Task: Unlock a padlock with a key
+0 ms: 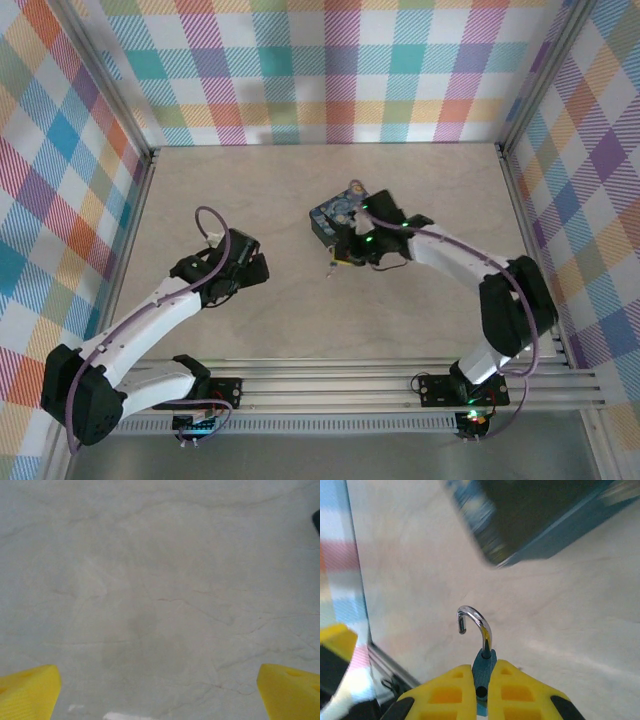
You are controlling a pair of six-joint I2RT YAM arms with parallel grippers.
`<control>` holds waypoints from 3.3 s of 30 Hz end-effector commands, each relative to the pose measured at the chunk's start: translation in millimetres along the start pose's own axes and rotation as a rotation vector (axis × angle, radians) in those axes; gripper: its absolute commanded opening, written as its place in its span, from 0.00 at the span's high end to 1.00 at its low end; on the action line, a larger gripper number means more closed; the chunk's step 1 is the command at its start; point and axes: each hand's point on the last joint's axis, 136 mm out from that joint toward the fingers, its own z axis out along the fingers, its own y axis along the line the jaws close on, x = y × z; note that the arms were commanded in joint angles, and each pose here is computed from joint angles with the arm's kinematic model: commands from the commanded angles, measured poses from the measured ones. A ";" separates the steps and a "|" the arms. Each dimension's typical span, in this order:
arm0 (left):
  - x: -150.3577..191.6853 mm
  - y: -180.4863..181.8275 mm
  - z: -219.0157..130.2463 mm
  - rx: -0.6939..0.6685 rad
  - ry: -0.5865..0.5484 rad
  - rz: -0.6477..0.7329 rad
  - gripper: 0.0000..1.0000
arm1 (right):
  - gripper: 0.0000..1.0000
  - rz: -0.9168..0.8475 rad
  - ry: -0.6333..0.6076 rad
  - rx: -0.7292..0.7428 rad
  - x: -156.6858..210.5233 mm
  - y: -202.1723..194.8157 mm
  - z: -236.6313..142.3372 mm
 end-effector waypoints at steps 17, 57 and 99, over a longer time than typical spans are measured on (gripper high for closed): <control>52.8 35.2 -8.3 0.015 0.110 -0.123 0.00 | 0.68 -0.093 0.228 0.049 55.0 4.5 68.7; -90.9 47.9 32.4 0.087 -0.661 0.133 0.00 | 0.00 -0.309 -0.981 0.809 -73.2 -225.3 -192.1; -106.2 40.3 128.8 0.126 -0.551 0.173 0.00 | 0.00 -0.331 -1.008 0.662 -101.5 -249.3 -167.5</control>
